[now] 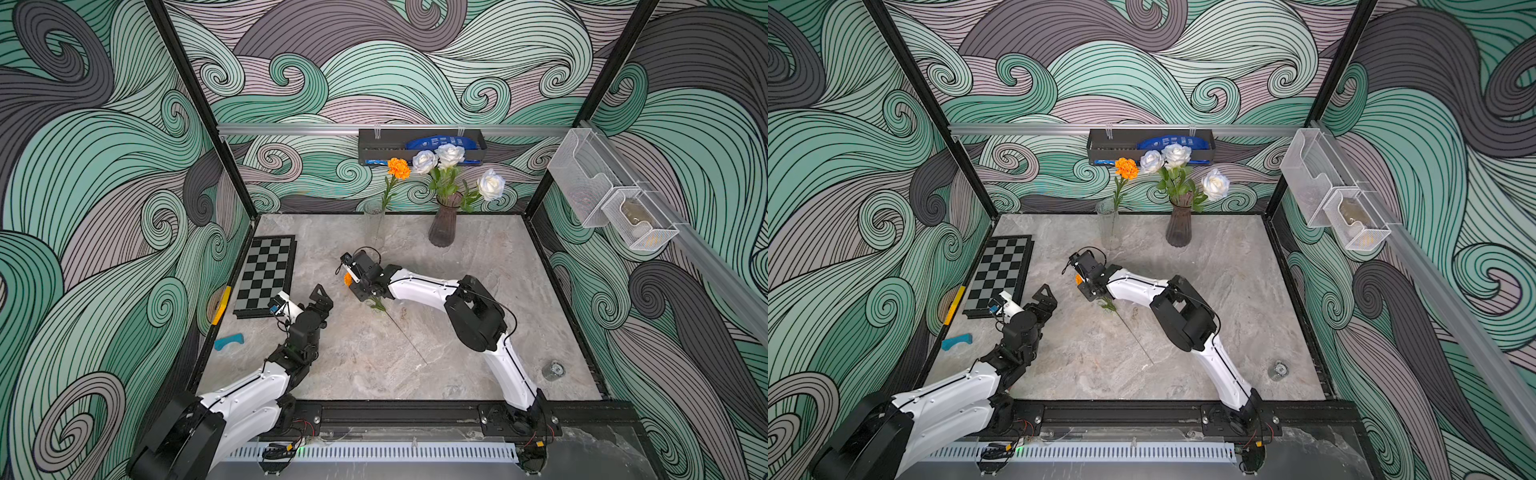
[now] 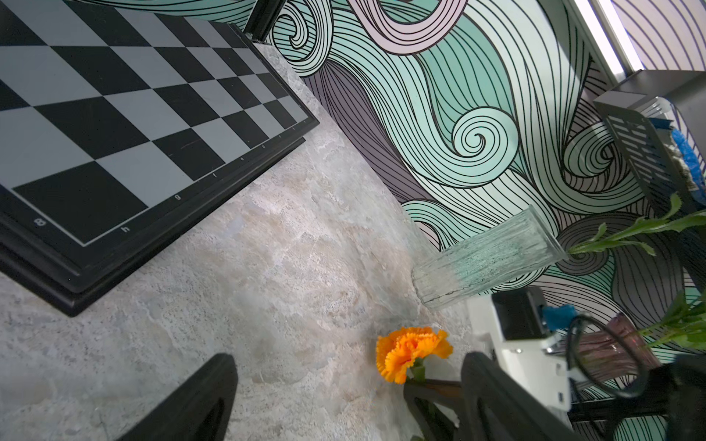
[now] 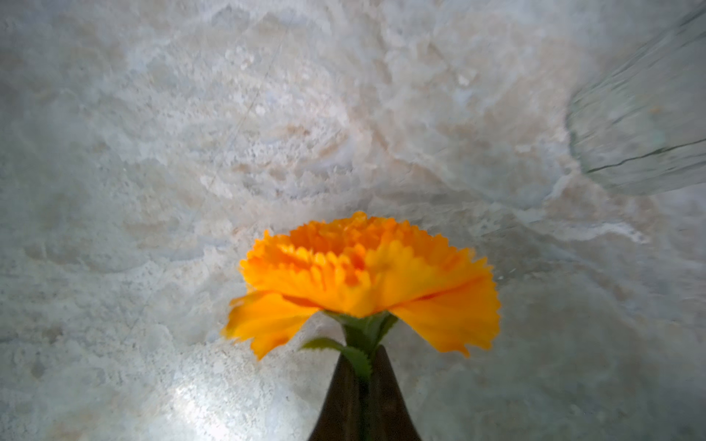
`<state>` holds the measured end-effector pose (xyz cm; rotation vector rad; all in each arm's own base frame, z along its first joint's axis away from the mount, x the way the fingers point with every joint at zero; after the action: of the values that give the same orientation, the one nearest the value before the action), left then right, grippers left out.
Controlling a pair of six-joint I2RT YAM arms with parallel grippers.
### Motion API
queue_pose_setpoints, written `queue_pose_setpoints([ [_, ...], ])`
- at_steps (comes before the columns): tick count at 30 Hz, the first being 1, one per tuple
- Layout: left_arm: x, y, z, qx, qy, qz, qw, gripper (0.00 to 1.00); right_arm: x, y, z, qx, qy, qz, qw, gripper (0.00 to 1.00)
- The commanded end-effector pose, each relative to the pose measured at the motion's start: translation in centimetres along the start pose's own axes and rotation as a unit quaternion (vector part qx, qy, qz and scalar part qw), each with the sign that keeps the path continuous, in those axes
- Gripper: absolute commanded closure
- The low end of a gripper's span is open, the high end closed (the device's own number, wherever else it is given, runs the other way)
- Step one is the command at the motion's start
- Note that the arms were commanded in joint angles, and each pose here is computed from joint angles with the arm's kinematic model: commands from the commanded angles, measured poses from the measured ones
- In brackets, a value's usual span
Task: Arrange the flowers in different vases according to their colors
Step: Pick up the flower at the center of the board, then insert the flower into the vase.
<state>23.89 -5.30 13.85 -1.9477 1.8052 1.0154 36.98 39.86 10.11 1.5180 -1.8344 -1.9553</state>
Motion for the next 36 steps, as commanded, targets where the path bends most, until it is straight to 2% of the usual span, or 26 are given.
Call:
queue_pose_setpoints([
  [1, -0.3, -0.5, -1.8, 0.034, -0.002, 0.004, 0.999, 0.05, -6.4, 6.9, -2.7, 0.059, -0.010, -0.097, 0.993, 1.00],
  [5, 1.3, -1.3, -3.4, 0.083, -0.026, 0.048, 0.995, 0.05, -12.1, 13.9, -5.5, 0.108, -0.035, -0.191, 0.975, 1.00],
  [9, 3.3, -2.4, -6.1, 0.130, -0.056, 0.123, 0.982, 0.06, -17.2, 21.6, -8.0, 0.142, -0.064, -0.299, 0.941, 1.00],
  [11, 3.7, -2.2, -6.9, 0.148, -0.066, 0.150, 0.975, 0.06, -19.0, 25.0, -9.1, 0.157, -0.073, -0.355, 0.919, 1.00],
  [14, 3.7, -1.4, -7.7, 0.196, -0.056, 0.156, 0.966, 0.06, -21.0, 29.7, -11.0, 0.182, -0.095, -0.444, 0.872, 1.00],
  [17, 4.3, -0.3, -9.1, 0.287, -0.070, 0.167, 0.941, 0.06, -21.8, 32.5, -13.1, 0.211, -0.116, -0.524, 0.817, 1.00],
  [21, 6.3, 0.1, -11.4, 0.370, -0.098, 0.226, 0.896, 0.01, -21.0, 33.4, -15.7, 0.230, -0.140, -0.613, 0.743, 1.00],
  [22, 6.8, 0.2, -11.9, 0.384, -0.105, 0.239, 0.886, 0.02, -21.0, 33.4, -16.2, 0.224, -0.141, -0.628, 0.731, 1.00],
  [24, 7.5, 0.4, -12.3, 0.393, -0.116, 0.249, 0.877, 0.01, -21.4, 32.7, -17.1, 0.218, -0.149, -0.639, 0.722, 1.00],
  [26, 7.8, 0.5, -12.5, 0.394, -0.128, 0.247, 0.876, 0.01, -22.2, 32.2, -17.6, 0.215, -0.145, -0.649, 0.715, 1.00],
  [33, 7.8, 0.2, -12.4, 0.364, -0.166, 0.227, 0.888, 0.01, -25.4, 30.9, -18.5, 0.233, -0.101, -0.685, 0.683, 1.00],
  [36, 8.0, 0.0, -12.4, 0.361, -0.171, 0.227, 0.888, 0.02, -25.3, 30.4, -20.4, 0.213, -0.113, -0.704, 0.668, 1.00],
])
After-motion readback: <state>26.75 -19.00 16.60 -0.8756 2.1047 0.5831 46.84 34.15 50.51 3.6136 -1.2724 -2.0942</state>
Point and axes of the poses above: each gripper's point midway between its finger pads, its own y axis back along the fingers, its own z axis along the line the jaws close on, x = y × z, the point moved 6 cm from there along y, back along the fingers, and after that the axes turned 2 degrees about y, right-handed, at the moved point
